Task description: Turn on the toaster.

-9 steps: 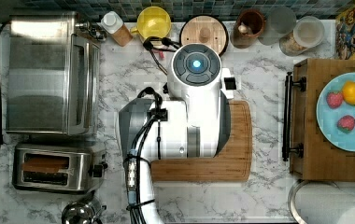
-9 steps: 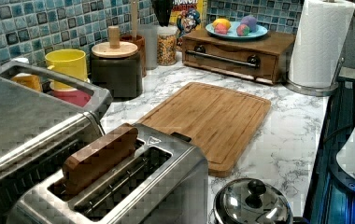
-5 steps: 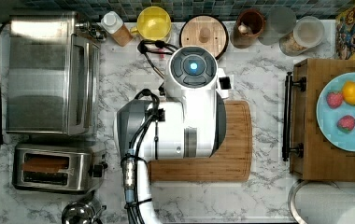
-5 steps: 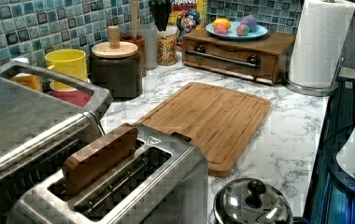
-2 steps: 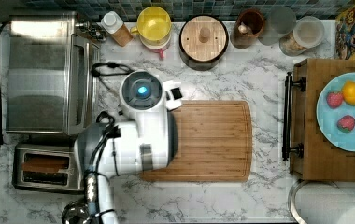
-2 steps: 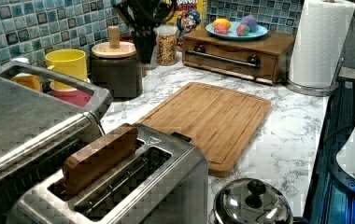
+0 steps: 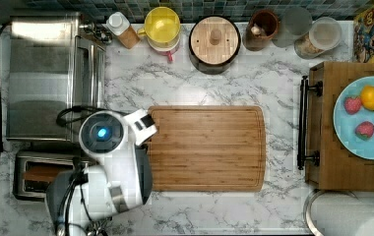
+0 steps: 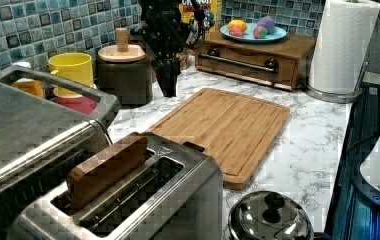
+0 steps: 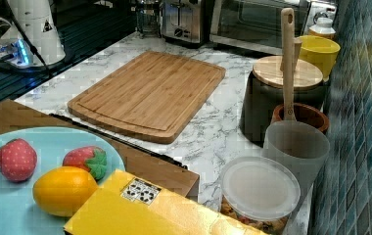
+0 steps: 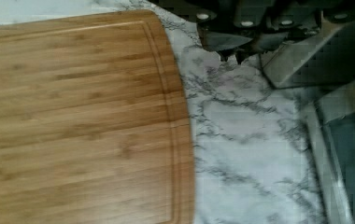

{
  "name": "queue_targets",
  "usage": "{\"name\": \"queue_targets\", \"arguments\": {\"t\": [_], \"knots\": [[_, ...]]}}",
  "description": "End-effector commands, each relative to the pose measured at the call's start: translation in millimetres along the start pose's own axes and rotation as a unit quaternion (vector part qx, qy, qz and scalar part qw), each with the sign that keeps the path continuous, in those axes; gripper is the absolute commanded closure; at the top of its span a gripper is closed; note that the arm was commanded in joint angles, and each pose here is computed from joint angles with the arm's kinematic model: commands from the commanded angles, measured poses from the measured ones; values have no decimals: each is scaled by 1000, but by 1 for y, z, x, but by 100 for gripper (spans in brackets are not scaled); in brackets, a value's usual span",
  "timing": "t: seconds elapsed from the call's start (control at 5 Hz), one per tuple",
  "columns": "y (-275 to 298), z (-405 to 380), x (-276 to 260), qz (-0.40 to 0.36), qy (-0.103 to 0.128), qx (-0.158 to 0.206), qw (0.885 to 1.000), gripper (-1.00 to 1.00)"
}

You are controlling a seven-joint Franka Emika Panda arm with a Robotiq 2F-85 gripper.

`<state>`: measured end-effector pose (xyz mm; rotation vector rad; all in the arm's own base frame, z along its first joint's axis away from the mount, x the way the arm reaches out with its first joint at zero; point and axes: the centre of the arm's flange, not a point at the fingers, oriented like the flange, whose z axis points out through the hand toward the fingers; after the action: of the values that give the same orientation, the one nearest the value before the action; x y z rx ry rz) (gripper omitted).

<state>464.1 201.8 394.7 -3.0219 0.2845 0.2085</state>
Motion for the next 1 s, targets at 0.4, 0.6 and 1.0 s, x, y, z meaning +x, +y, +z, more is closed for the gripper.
{"name": "queue_targets", "arguments": {"t": [0.4,0.6,1.0], "knots": [[-47,-5,-77,-146,-45,-2,988,100],[-54,4,-92,-173,-62,-3,983,100],[-50,2,-108,-187,-43,38,981,100]]}}
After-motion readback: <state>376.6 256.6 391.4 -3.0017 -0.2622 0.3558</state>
